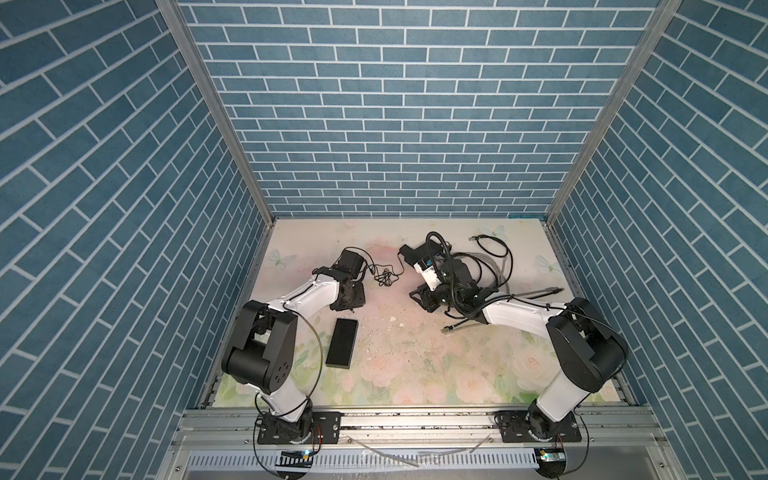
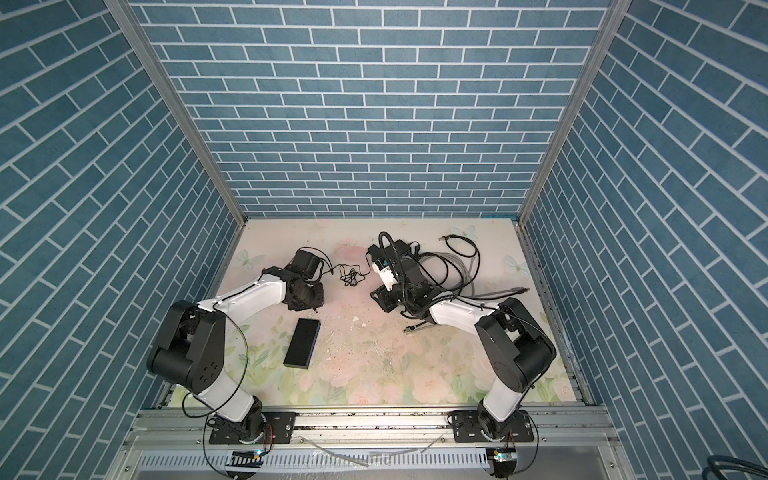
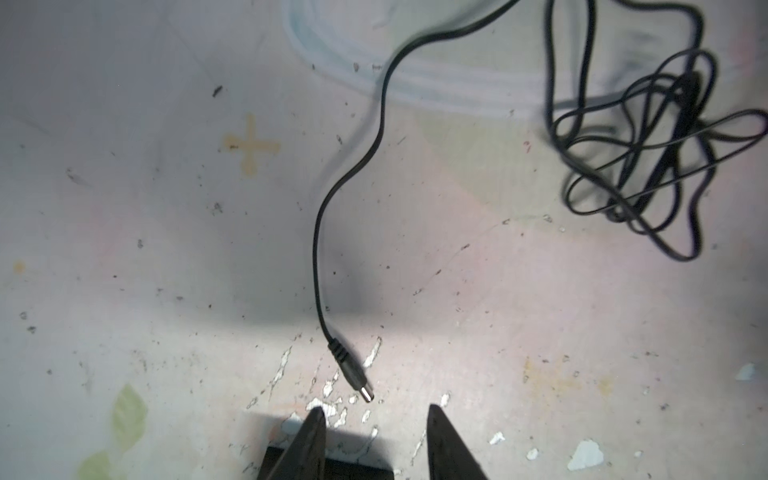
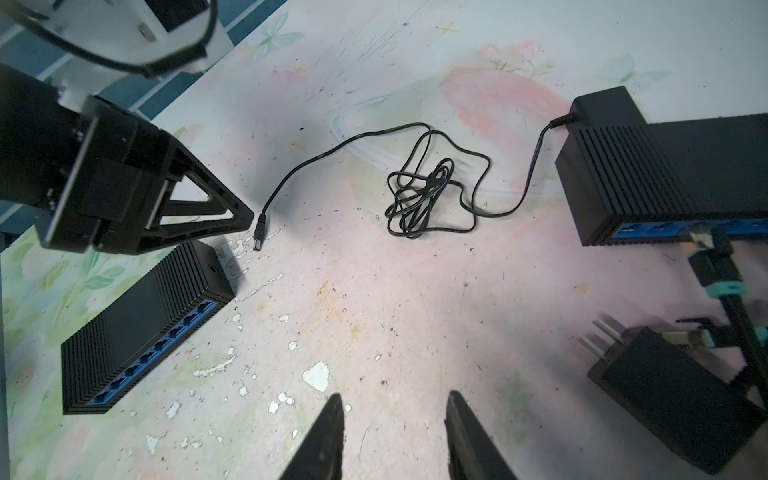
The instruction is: Insert the plug into the switch port
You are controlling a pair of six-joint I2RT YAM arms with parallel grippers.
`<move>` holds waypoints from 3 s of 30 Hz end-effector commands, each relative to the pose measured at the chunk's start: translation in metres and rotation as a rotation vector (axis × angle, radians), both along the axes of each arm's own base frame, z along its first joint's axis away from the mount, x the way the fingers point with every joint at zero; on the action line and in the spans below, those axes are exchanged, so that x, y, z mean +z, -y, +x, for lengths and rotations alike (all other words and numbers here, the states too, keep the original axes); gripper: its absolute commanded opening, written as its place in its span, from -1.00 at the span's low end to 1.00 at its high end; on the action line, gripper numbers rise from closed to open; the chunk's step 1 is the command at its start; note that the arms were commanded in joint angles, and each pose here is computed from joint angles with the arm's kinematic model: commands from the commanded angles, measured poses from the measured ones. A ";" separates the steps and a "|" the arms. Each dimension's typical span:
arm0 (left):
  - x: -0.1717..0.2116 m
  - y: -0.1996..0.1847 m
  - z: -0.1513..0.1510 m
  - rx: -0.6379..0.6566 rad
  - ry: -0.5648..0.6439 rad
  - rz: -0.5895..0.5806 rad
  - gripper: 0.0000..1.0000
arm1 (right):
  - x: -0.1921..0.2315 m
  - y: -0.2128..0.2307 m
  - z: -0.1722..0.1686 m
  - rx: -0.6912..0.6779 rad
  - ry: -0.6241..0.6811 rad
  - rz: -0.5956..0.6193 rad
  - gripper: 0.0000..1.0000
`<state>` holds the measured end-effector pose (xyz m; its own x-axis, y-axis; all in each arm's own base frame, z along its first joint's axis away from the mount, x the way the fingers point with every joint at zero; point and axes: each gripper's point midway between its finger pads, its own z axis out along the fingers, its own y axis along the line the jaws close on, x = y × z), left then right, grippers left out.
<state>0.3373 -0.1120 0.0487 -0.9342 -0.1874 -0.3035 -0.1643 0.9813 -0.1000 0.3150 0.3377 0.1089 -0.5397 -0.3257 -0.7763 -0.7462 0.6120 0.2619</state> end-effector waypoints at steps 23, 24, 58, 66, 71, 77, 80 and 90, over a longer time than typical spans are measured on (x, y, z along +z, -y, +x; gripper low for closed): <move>-0.047 -0.009 -0.010 0.042 -0.053 0.039 -0.72 | -0.003 -0.004 -0.002 0.014 -0.015 0.001 -0.19; -0.048 -0.010 -0.010 0.041 -0.052 0.041 -0.74 | -0.004 -0.004 -0.002 0.015 -0.016 0.001 -0.19; 0.054 0.132 -0.016 -0.602 0.543 -0.346 -0.95 | 0.033 -0.036 0.009 -0.040 -0.204 0.175 -0.19; 0.060 0.151 -0.015 -0.629 0.576 -0.371 -0.95 | 0.028 -0.043 0.005 -0.030 -0.239 0.165 -0.19; 0.060 0.154 -0.016 -0.633 0.580 -0.377 -0.95 | 0.024 -0.044 0.006 -0.044 -0.253 0.165 -0.19; 0.063 0.155 -0.016 -0.634 0.590 -0.375 -0.94 | 0.019 -0.047 0.006 -0.048 -0.282 0.167 -0.25; 0.062 0.155 -0.015 -0.633 0.591 -0.372 -0.94 | 0.018 -0.050 0.006 -0.042 -0.291 0.175 -0.30; 0.057 0.154 -0.013 -0.626 0.588 -0.358 -0.94 | 0.020 -0.055 0.000 -0.013 -0.316 0.196 -0.68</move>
<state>0.3195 -0.2624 0.1009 -0.6330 0.1274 -0.7636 0.5490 0.7693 -0.3268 0.3114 0.3802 0.1151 -0.7686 -0.1939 -0.6097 -0.5947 0.5678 0.5691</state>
